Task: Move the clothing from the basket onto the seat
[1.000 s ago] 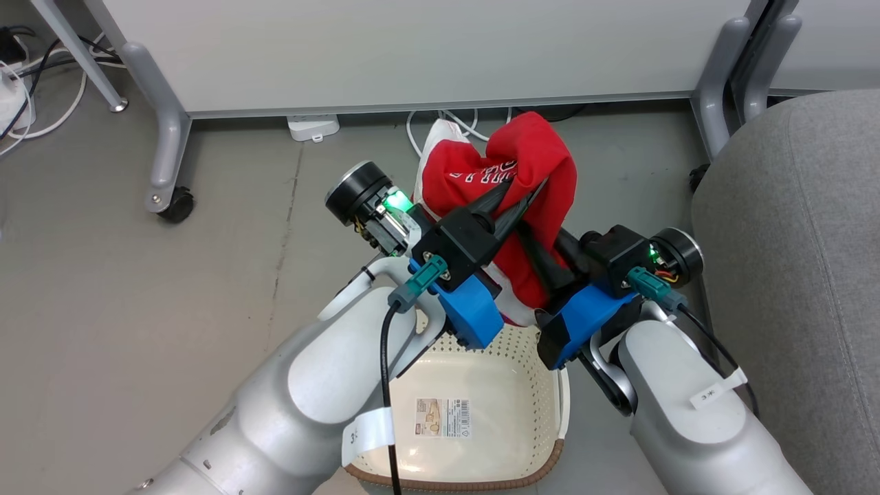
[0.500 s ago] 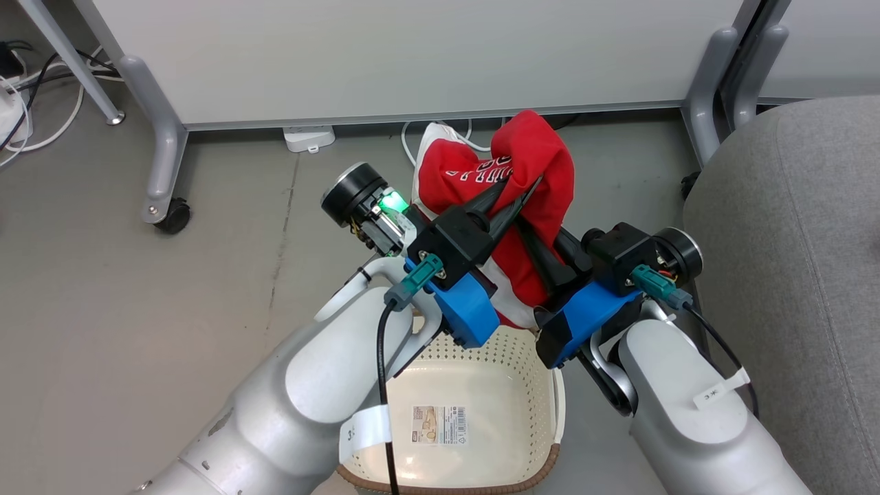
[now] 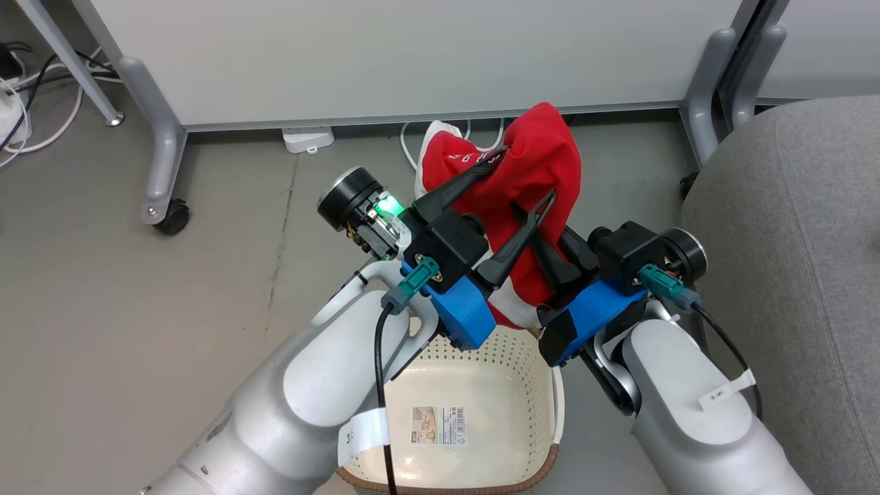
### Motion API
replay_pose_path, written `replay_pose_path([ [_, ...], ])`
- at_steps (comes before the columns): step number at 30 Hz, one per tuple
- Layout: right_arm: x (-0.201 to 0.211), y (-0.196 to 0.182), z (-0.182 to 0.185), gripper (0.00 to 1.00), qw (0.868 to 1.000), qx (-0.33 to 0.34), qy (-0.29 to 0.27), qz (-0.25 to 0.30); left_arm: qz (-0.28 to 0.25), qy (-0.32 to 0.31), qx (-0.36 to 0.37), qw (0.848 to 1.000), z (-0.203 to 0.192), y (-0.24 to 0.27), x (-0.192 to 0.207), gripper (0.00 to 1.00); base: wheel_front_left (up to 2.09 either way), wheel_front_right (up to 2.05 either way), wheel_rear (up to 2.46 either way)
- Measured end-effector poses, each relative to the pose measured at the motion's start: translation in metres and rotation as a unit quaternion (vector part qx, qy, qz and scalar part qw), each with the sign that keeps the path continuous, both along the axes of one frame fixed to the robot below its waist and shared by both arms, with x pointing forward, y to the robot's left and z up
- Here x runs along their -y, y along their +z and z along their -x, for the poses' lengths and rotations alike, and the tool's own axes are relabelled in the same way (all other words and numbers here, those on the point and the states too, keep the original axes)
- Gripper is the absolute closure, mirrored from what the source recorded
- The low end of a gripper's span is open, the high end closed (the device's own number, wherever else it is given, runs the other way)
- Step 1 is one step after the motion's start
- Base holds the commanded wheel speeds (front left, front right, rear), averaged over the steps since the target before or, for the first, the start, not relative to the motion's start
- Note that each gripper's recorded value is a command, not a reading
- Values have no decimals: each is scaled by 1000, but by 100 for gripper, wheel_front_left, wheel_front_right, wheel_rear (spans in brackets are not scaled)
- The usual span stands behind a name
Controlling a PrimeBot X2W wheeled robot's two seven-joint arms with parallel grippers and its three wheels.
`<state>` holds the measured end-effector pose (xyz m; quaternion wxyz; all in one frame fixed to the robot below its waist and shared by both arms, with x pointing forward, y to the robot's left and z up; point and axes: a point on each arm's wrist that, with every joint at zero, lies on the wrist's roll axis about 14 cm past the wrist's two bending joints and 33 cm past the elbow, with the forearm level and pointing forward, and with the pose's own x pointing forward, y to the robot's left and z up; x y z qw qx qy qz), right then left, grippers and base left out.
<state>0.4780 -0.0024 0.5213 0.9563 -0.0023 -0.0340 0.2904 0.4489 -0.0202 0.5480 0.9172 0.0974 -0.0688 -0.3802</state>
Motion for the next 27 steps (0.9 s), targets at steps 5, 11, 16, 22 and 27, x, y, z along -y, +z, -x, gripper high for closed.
replay_pose_path([
  [5, 9, 4, -3, 100, 1000, 2, -14, -12, -1, -1, -2, 1000, -1, -3, 1, 0, 0, 0, 0],
  [11, 27, 10, -8, 100, 999, 9, -40, -25, 1, -12, -7, 1000, -1, -9, 9, 0, 0, 0, 0],
  [16, 51, 14, -11, 100, 997, 17, -72, -25, 6, -25, -15, 1000, 0, -16, 20, 0, 0, 0, 0],
  [22, 93, 19, -16, 100, 991, 33, -129, -19, 11, -45, -27, 999, -1, -26, 35, 0, 0, 0, 0],
  [27, 138, 19, -14, 100, 981, 38, -188, -16, 14, -70, -36, 997, 0, -34, 52, 0, 0, 0, 0],
])
